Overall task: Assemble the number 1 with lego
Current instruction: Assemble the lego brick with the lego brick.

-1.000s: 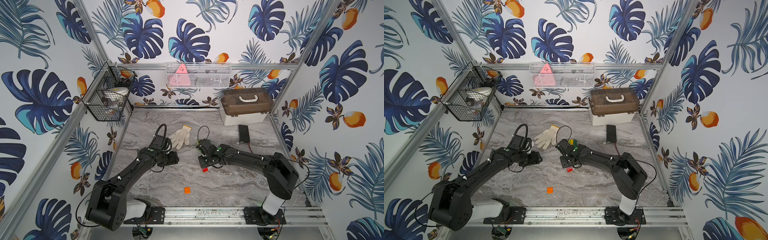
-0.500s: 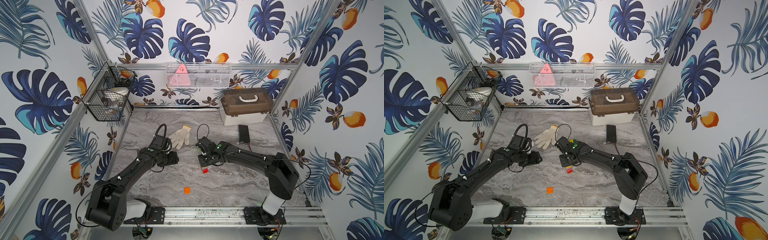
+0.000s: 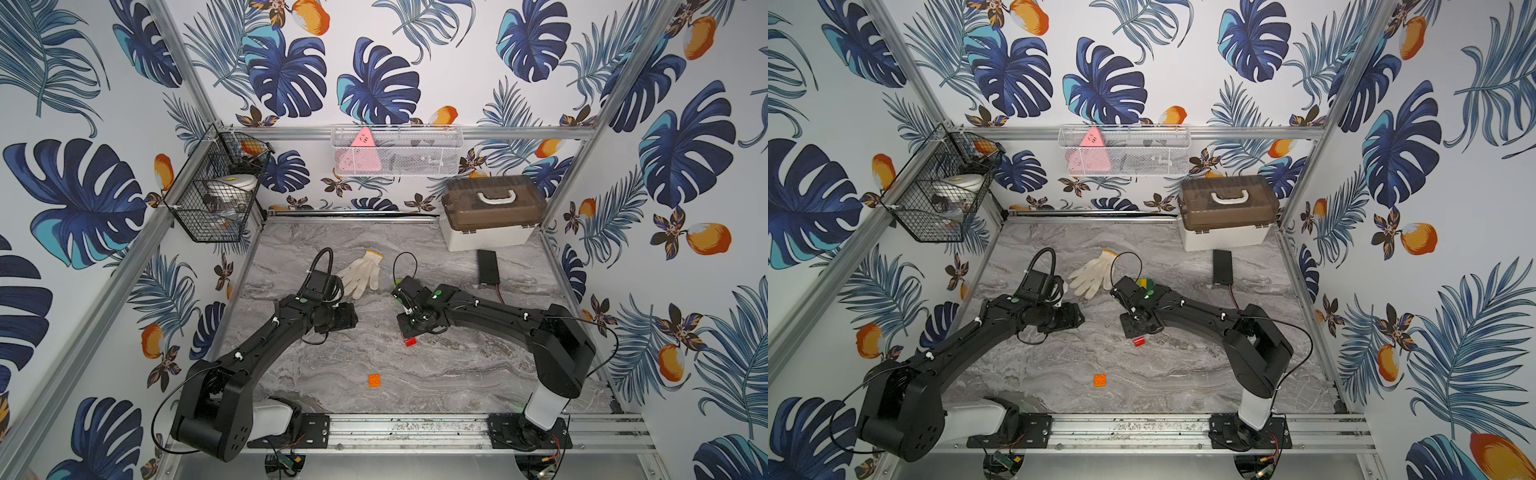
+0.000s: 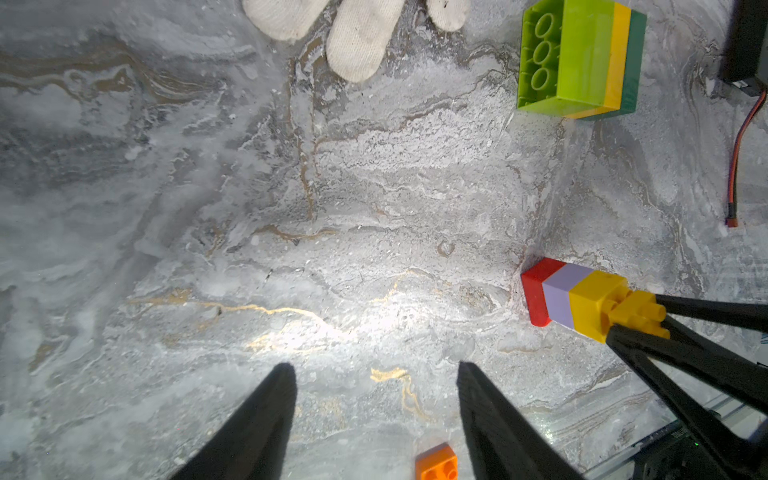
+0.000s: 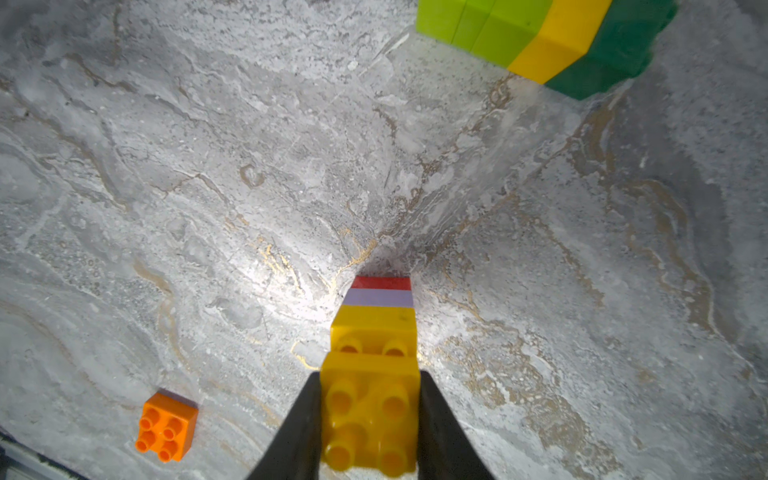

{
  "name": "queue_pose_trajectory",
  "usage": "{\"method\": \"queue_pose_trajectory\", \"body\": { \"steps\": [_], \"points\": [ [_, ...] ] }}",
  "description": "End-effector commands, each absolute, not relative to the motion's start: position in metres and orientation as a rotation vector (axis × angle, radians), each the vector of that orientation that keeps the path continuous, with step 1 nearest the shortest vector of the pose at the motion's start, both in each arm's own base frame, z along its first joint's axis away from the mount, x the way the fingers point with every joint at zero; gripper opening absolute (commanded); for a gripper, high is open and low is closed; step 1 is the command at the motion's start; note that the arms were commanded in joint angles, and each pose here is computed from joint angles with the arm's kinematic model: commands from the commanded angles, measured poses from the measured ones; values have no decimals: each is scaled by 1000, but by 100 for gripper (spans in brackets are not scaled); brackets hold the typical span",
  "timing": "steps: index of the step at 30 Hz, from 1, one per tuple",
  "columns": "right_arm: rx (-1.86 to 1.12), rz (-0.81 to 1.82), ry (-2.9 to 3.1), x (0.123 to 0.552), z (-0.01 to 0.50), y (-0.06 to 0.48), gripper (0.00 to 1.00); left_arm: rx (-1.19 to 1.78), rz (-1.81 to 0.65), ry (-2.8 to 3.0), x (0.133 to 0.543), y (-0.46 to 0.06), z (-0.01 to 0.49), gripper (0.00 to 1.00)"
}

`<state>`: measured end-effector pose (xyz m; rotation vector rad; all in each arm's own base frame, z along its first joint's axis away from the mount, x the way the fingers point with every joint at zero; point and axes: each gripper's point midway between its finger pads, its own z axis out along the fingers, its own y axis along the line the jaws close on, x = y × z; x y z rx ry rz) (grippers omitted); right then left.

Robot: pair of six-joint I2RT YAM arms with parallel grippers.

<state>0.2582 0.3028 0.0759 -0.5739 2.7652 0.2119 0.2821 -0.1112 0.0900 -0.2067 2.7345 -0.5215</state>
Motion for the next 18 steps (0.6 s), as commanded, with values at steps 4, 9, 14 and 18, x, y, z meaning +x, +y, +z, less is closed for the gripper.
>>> {"method": "queue_pose_trajectory", "body": {
  "steps": [4,9,14,18],
  "points": [
    [-590,217,2760,261,71,307,32,-203,-507,2738,282,-110,90,67],
    [-592,211,2755,263,70,308,32,-203,-504,2739,282,-110,90,67],
    [-576,174,2768,259,62,299,31,-205,-504,2742,282,-109,90,67],
    [-531,172,2762,254,49,290,28,-204,-505,2740,282,-109,90,67]
  ]
}}
